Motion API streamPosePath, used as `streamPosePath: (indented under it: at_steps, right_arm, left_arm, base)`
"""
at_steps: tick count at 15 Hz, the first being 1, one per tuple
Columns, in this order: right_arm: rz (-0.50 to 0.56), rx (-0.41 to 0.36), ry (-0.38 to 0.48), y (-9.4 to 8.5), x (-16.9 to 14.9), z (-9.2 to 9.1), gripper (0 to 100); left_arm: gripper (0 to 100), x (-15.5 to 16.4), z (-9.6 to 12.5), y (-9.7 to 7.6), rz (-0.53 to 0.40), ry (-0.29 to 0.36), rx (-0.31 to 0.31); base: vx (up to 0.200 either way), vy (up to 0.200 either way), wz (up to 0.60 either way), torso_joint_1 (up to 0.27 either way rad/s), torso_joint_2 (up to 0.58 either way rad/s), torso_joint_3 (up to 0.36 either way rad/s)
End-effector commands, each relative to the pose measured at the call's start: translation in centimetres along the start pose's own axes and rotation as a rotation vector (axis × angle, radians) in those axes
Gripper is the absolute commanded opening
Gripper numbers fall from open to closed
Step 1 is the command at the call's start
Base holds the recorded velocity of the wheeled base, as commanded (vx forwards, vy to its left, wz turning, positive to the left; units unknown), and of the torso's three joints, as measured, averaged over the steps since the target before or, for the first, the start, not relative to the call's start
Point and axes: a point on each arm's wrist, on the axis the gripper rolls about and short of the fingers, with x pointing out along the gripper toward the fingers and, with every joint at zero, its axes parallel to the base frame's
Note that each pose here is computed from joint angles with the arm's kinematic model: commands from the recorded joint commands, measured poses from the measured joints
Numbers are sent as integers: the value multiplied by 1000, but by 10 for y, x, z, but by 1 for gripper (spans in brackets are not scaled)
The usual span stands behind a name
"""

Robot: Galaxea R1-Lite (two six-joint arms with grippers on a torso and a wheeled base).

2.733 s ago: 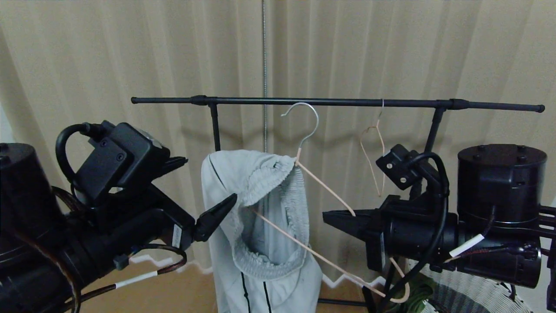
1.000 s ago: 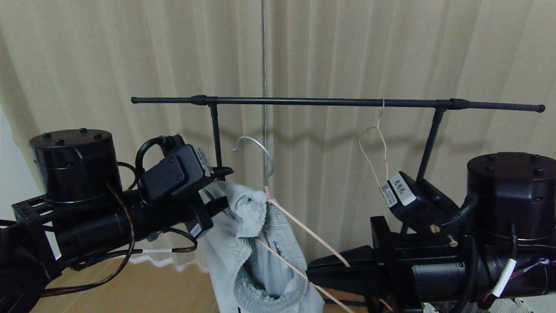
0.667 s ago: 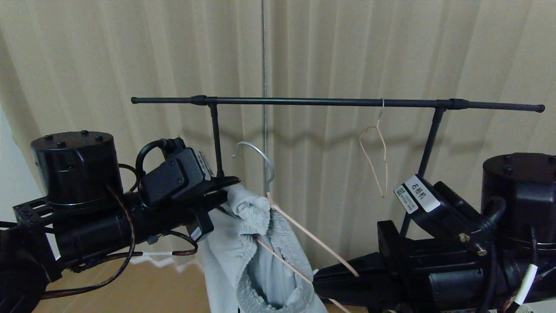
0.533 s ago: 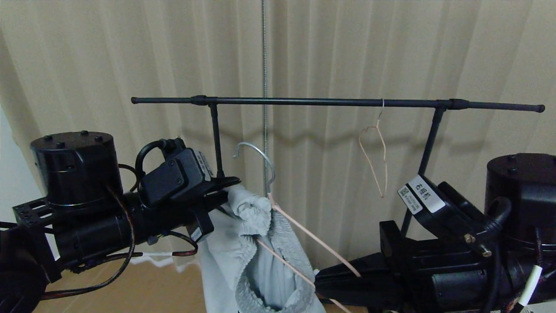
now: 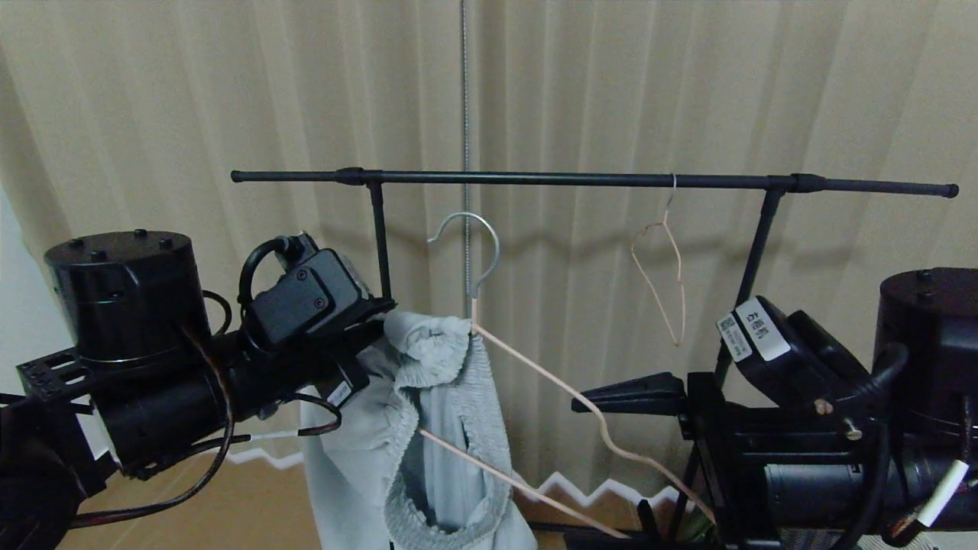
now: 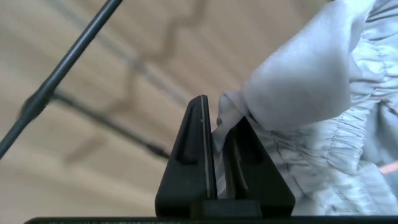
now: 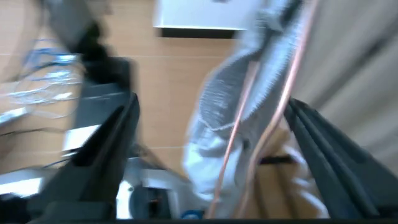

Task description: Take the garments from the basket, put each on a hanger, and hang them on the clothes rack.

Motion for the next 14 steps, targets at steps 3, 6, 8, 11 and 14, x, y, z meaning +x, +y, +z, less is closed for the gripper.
streamPosePath:
  at_steps: [3, 6, 8, 11, 14]
  right_arm:
    - [-222, -73, 6, -23, -2, 2, 100]
    - [-351, -97, -18, -35, -2, 2, 100]
    - [-392, -84, 14, -38, 2, -5, 100]
    - [-397, -68, 86, -34, 18, -20, 100]
    - [-337, -58, 128, -24, 43, -28, 100]
  left_arm:
    - [0, 0, -10, -3, 123, 154, -1]
    - [0, -1, -17, -2, 280, 299, -25]
    - [0, -2, -18, -1, 359, 350, -74]
    - [0, 2, -21, 0, 448, 379, -207]
    - [0, 7, -13, 4, 486, 310, -374]
  base:
    - [0, 0, 0, 0, 0, 0]
    - [0, 0, 0, 0, 0, 0]
    - [0, 0, 0, 0, 0, 0]
    - [0, 0, 0, 0, 0, 0]
    - [0, 0, 0, 0, 0, 0]
